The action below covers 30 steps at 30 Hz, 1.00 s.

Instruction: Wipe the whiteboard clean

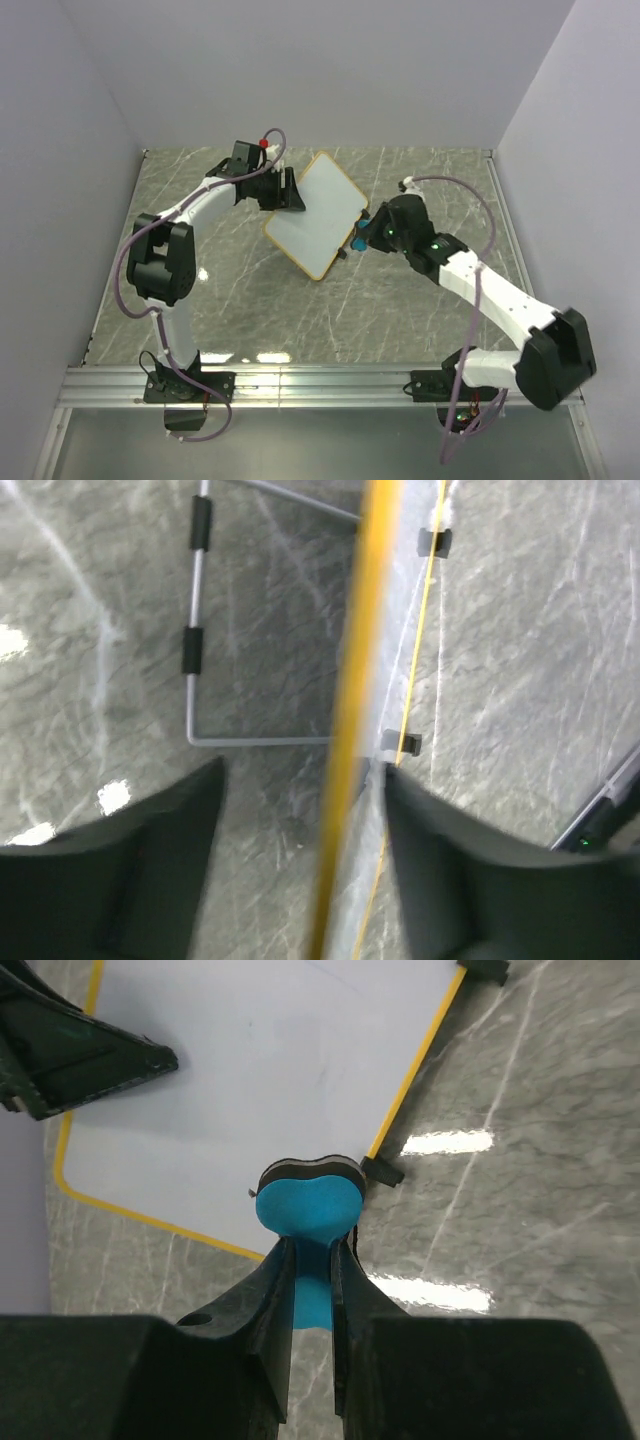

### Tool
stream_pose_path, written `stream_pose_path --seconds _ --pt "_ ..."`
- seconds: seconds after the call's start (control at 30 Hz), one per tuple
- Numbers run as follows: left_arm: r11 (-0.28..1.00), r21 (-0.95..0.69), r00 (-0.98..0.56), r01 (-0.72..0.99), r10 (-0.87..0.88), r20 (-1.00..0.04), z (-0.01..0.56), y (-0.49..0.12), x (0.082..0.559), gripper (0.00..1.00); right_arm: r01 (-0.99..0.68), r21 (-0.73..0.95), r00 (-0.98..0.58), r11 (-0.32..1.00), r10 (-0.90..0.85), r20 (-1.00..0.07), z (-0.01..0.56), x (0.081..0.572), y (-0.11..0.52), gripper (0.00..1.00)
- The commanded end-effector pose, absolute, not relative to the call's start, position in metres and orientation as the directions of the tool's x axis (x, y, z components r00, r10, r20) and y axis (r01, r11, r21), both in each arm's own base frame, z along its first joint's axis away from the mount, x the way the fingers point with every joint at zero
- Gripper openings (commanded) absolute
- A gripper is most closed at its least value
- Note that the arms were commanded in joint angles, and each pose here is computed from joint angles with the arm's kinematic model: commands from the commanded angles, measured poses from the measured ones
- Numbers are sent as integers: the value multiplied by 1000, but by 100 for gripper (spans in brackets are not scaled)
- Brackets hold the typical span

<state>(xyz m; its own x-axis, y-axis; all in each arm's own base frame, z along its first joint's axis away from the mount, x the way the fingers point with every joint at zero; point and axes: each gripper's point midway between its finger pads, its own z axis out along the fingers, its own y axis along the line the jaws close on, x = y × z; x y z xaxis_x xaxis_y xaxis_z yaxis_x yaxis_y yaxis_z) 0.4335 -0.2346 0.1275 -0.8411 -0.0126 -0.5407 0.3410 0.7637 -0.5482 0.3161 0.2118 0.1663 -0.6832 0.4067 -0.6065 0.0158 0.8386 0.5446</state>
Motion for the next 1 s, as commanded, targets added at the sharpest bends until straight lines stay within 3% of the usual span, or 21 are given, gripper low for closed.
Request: stream_pose_path --seconds 0.0,0.03,0.13,0.23,0.27,0.3,0.4,0.57,0.67,0.87,0.97 --pt "787 -505 -807 354 -16 -590 154 -227 431 75 39 470 -667 882 373 -644 161 302 180 0" --pt "787 -505 -800 354 -26 -600 161 -226 432 77 41 468 -666 883 374 -646 161 297 175 0" --pt "785 -512 -785 349 -53 -617 176 -227 435 99 75 434 -709 898 354 -610 129 278 164 0" --pt "789 -509 -769 346 -73 -636 191 -226 439 100 102 415 -733 904 350 -583 107 269 159 2" --pt "791 -506 -762 344 -80 -643 196 -225 440 99 108 406 -739 908 346 -578 102 268 158 10" --pt "794 -503 -752 341 -90 -653 203 -224 443 100 114 379 -756 918 327 -567 91 267 156 44" --pt "821 -475 -727 316 -113 -678 218 -216 445 99 106 327 -781 939 282 -558 77 273 156 65" --pt "875 -414 -686 250 -142 -714 242 -192 434 100 85 294 -777 952 248 -579 82 289 159 80" --pt "898 -383 -648 215 -162 -745 259 -177 422 99 89 296 -778 951 252 -576 89 287 159 80" --pt "939 -327 -553 109 -216 -805 292 -138 392 99 51 379 -649 924 319 -690 176 271 142 80" --pt "937 -335 -526 97 -238 -817 300 -128 372 99 -17 452 -528 892 376 -762 241 258 132 94"
